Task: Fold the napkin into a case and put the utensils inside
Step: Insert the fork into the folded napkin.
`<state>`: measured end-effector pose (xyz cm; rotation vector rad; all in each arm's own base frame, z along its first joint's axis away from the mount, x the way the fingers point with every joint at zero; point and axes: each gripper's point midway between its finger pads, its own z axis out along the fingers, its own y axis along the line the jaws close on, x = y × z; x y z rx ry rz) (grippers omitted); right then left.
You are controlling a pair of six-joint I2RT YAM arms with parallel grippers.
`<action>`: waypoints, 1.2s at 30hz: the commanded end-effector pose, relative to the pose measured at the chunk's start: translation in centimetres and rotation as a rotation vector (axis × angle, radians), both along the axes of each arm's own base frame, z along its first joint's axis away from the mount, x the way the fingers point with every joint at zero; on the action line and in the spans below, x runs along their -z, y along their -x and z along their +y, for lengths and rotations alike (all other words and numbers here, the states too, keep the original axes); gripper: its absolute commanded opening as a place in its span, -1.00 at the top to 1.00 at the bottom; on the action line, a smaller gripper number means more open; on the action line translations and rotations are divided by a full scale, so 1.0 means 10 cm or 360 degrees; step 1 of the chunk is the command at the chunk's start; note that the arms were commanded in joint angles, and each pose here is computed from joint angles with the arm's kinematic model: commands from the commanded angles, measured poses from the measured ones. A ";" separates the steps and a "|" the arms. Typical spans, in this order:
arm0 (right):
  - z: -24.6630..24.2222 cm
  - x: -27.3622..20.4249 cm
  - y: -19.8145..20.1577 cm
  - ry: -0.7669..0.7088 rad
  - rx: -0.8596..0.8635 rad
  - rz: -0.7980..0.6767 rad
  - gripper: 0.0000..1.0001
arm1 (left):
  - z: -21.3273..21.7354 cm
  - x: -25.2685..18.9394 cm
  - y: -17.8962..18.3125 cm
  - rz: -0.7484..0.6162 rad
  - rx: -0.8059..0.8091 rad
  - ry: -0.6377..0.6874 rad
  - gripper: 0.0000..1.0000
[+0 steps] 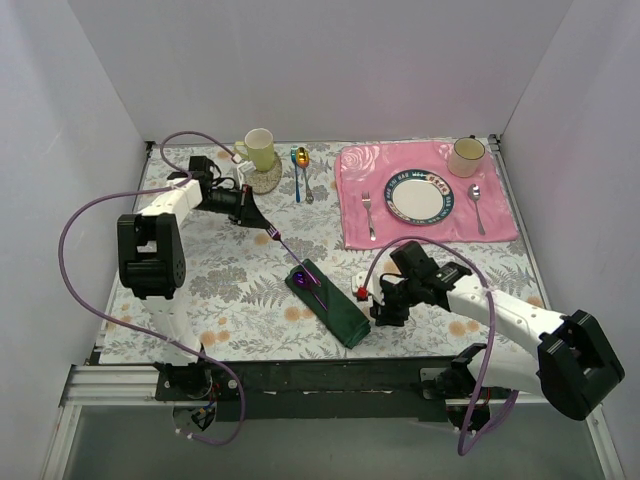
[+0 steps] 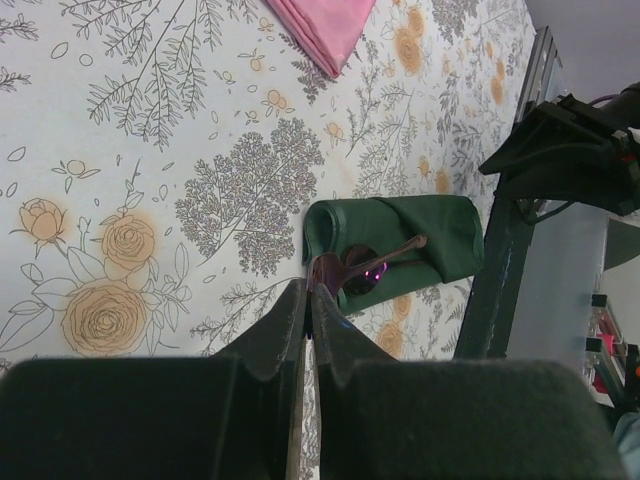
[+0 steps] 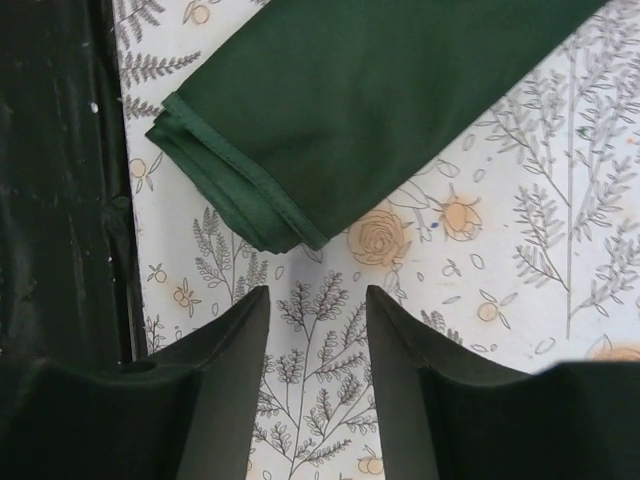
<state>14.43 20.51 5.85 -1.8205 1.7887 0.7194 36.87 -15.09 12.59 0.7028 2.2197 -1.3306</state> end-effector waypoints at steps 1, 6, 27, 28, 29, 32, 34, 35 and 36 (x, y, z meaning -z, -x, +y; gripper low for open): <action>0.10 0.05 0.09 -0.0070 -0.0169 -0.0101 0.05 | -0.13 0.00 -0.03 -0.0060 0.0058 -0.0012 1.00; 0.19 0.15 0.12 -0.0085 -0.0253 -0.0203 0.30 | -0.29 0.11 0.05 -0.0019 0.0104 -0.0012 1.00; 0.13 0.40 0.27 0.0026 -0.0350 -0.0245 0.85 | -0.17 0.06 -0.02 -0.0031 0.0084 -0.0023 1.00; 0.13 0.41 0.27 0.0033 -0.0346 -0.0242 0.85 | -0.17 0.08 -0.05 -0.0037 0.0081 -0.0025 1.00; 0.14 0.41 0.26 0.0031 -0.0341 -0.0244 0.85 | -0.18 0.08 -0.06 -0.0027 0.0075 -0.0020 1.00; 0.15 0.42 0.25 0.0043 -0.0340 -0.0243 0.86 | -0.21 0.16 -0.06 -0.0014 0.0078 -0.0032 1.00; 0.15 0.42 0.24 0.0048 -0.0333 -0.0242 0.87 | -0.23 0.20 -0.05 -0.0009 0.0089 -0.0045 1.00; 0.15 0.42 0.23 0.0046 -0.0337 -0.0246 0.88 | -0.24 0.25 -0.03 0.0007 0.0093 -0.0059 1.00; 0.15 0.42 0.24 0.0048 -0.0336 -0.0242 0.88 | -0.25 0.27 -0.02 0.0010 0.0101 -0.0065 1.00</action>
